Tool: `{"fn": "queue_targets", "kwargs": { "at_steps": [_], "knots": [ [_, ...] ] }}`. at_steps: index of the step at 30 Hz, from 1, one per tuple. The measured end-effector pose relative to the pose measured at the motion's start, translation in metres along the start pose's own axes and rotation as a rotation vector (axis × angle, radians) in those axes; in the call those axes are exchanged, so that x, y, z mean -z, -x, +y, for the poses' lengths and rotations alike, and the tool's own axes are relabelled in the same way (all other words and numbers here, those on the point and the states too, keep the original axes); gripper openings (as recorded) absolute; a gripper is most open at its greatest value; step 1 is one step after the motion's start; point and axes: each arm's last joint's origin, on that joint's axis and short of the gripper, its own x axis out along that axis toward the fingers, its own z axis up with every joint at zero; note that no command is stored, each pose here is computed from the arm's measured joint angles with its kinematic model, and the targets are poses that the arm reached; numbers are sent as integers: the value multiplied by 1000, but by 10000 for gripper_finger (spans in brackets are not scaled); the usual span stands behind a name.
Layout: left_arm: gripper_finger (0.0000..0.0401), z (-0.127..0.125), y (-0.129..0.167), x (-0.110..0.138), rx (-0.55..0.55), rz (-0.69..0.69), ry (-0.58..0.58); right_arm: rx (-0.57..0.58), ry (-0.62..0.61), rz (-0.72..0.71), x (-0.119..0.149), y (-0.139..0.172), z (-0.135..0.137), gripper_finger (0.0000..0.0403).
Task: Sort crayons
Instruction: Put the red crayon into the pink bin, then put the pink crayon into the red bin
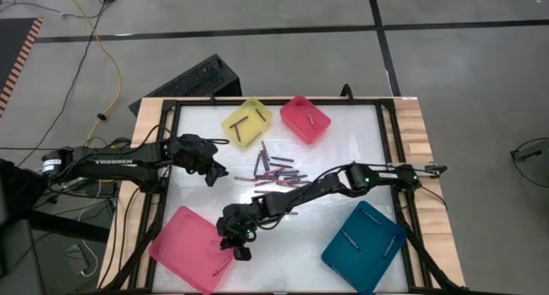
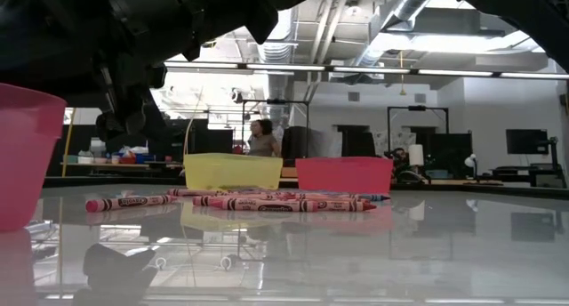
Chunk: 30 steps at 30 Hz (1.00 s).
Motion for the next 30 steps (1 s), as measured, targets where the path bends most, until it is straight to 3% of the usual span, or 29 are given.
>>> {"fn": "queue_targets", "kwargs": {
  "at_steps": [6, 13, 20, 30],
  "knots": [
    [133, 0, 0, 0, -1, 0, -1, 5, 1, 1, -8, 4, 0, 77],
    [133, 0, 0, 0, -1, 1, -2, 63, 100, 48, -56, 50, 4, 77],
    [133, 0, 0, 0, 0, 2, -13, 308, 43, 286, -52, 101, -4, 77],
    [133, 0, 0, 0, -20, -12, -14, 296, 289, 377, -46, 99, -14, 77]
  ]
}}
